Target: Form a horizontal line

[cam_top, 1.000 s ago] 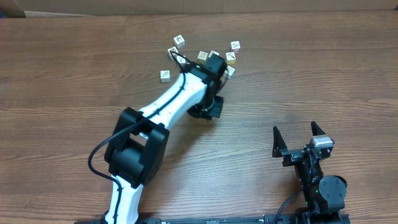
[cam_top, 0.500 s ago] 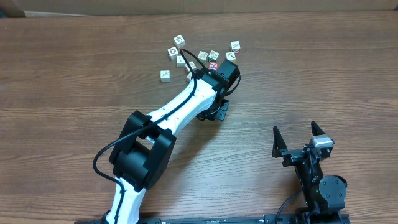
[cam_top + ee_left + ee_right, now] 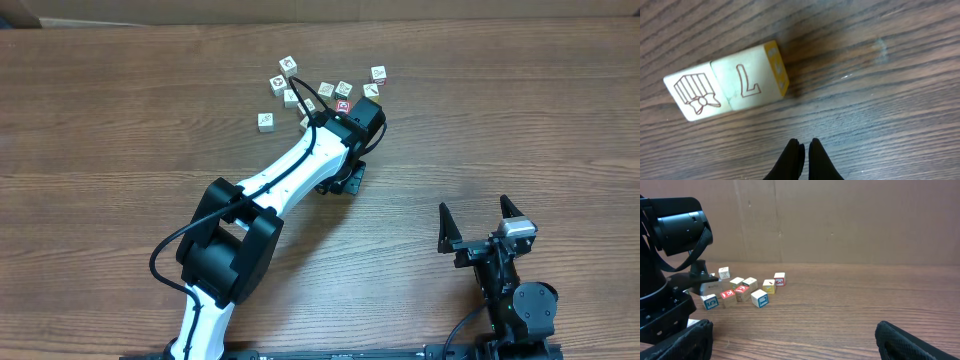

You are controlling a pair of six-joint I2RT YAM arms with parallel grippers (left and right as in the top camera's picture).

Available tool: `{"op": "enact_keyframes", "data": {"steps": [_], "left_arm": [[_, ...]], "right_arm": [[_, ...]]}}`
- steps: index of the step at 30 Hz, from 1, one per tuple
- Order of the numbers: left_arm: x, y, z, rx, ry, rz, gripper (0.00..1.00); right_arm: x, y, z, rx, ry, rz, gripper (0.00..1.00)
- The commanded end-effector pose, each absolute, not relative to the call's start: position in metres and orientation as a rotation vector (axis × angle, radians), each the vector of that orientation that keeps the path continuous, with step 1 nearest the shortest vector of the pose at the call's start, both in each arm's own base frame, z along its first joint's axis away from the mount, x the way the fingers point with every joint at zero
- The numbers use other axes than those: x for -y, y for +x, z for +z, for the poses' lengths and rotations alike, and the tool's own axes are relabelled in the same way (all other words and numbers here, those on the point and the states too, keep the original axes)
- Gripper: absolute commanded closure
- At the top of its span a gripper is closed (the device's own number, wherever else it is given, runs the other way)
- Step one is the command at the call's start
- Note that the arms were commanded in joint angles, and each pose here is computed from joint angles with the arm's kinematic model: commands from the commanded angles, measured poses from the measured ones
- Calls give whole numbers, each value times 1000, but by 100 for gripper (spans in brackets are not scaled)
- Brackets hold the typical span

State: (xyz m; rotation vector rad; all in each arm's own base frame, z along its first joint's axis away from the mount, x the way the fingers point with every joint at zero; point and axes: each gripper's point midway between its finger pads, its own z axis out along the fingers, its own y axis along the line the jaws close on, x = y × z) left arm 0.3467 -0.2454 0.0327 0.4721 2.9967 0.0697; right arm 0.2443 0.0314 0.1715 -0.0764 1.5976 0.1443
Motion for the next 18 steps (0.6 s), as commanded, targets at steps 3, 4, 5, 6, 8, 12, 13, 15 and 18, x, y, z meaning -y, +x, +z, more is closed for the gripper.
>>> {"op": "enact_keyframes", "data": {"steps": [3, 4, 5, 6, 8, 12, 13, 15, 18], "left_arm": [[243, 349, 39, -2981, 453, 84, 96], [243, 350, 39, -2980, 450, 81, 96], [244, 350, 39, -2977, 447, 77, 96], [245, 350, 39, -2978, 448, 67, 96], [249, 350, 41, -2981, 453, 33, 96], [249, 364, 61, -2948, 419, 9, 96], [246, 371, 73, -2932, 394, -5, 96], [238, 388, 99, -2890, 331, -36, 96], [213, 414, 140, -2819, 206, -80, 96]], "right_arm": [[-32, 244, 169, -1595, -82, 142, 0], [-32, 244, 169, -1595, -82, 142, 0], [-32, 244, 169, -1595, -82, 142, 0], [-32, 244, 169, -1595, -82, 142, 0], [-32, 244, 169, -1595, -83, 143, 0], [-32, 244, 169, -1595, -83, 142, 0], [-32, 244, 169, -1595, -82, 142, 0], [-32, 244, 169, -1595, -82, 142, 0], [-32, 244, 169, -1595, -82, 142, 0]]}}
